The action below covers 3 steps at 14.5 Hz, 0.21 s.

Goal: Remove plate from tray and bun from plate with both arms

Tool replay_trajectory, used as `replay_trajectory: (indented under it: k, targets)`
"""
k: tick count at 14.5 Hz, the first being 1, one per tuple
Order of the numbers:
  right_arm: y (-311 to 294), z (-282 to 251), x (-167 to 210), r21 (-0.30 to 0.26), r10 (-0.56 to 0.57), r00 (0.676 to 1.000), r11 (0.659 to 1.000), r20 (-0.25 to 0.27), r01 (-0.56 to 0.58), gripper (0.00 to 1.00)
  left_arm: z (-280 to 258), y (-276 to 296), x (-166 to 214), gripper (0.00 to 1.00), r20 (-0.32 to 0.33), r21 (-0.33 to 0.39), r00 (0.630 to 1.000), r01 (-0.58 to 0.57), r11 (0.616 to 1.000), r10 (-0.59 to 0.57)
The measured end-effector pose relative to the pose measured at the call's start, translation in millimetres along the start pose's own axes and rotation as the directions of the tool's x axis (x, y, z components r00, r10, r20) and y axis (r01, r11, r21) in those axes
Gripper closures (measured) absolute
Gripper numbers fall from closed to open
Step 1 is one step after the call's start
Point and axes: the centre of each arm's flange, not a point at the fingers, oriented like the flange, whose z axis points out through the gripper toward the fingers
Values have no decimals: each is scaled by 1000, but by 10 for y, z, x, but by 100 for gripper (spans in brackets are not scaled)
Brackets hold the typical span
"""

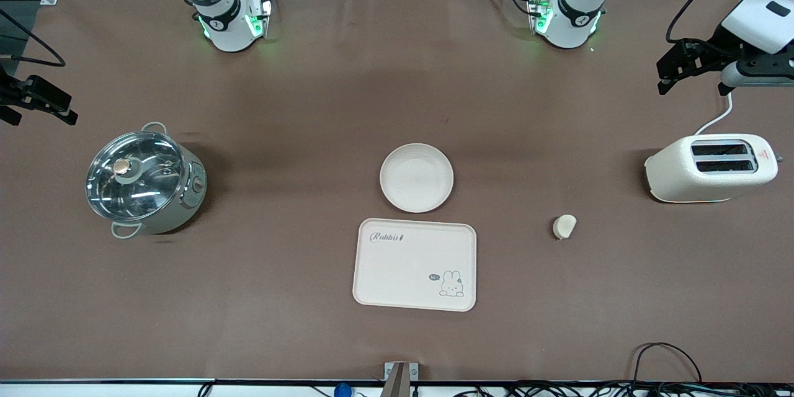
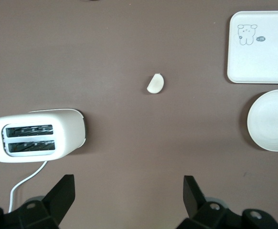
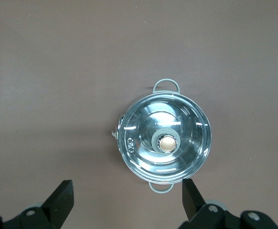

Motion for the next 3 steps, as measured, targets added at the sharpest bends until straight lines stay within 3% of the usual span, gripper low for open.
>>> replay_trajectory:
  k: [3]
  targets:
    - [-6, -87, 5, -1, -1, 1000, 1000, -16, 1, 0, 48, -11, 86, 0, -6, -3, 1000, 4, 1000, -4]
